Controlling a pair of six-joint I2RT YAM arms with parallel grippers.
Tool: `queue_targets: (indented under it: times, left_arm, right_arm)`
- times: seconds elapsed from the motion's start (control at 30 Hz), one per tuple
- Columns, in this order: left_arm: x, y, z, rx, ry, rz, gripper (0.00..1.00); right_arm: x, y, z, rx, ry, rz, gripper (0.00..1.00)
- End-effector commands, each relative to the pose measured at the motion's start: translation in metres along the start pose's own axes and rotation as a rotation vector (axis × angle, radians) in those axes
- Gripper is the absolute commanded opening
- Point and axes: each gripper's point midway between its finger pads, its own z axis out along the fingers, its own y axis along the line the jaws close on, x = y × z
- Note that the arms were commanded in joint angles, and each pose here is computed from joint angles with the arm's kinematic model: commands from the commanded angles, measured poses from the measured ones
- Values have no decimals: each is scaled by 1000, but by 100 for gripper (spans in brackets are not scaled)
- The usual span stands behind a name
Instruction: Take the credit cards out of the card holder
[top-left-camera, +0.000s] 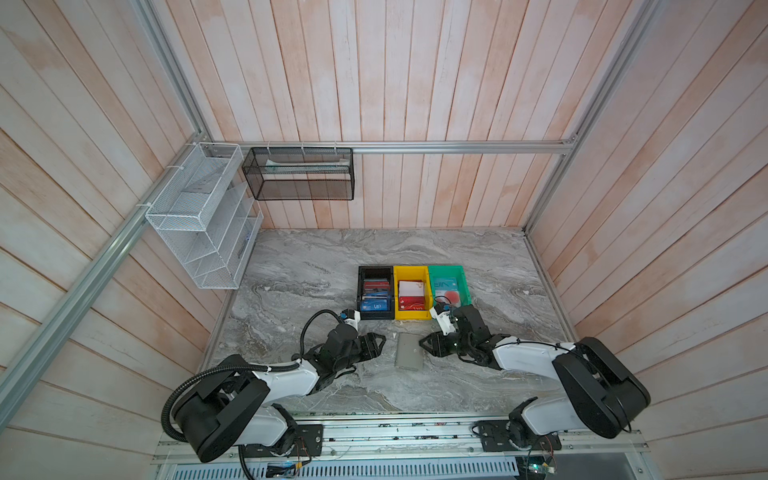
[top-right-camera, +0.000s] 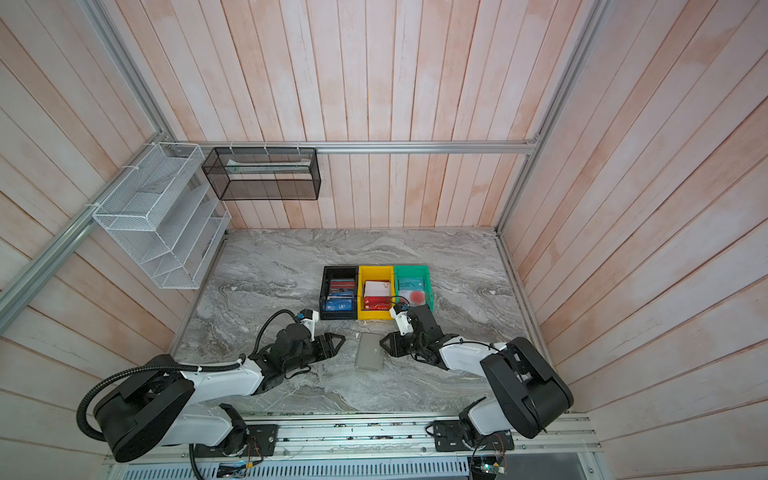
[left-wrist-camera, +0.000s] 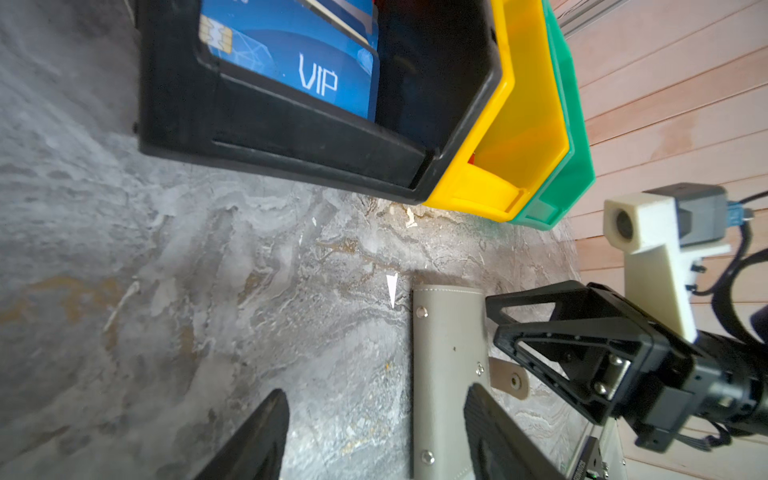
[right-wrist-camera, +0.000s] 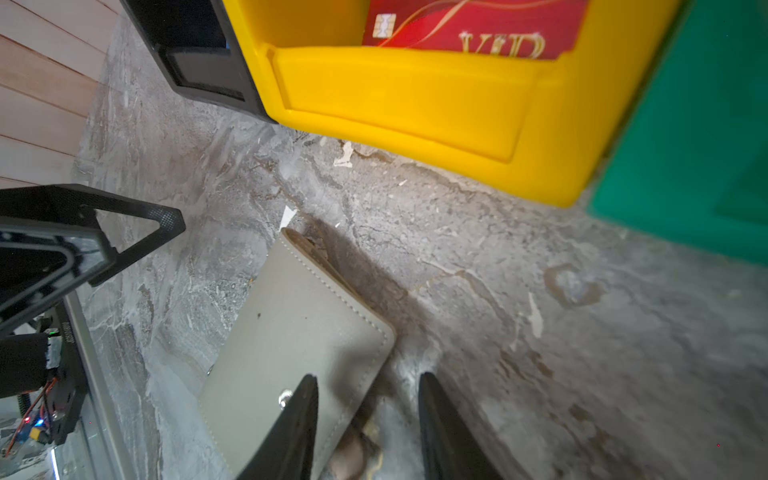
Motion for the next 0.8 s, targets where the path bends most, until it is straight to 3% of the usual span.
queue_targets:
  times: [0.0,0.07,0.27,0.77]
  left_arm:
    - [-4,-9,-1,24,-3,1,70]
    - [-4,-8,-2,16,-6,1,69]
    - [1,-22,-1,90,14,-11,44]
    - [35,-31,25,130,112,-22,39]
  right_arm:
    - [-7,8,2,-44,-11,-19,41]
    - [-5,10,2,-59,-5,-18,41]
    - [-5,20,2,-118,2,-22,41]
    - [1,35,4,-211,21,0,41]
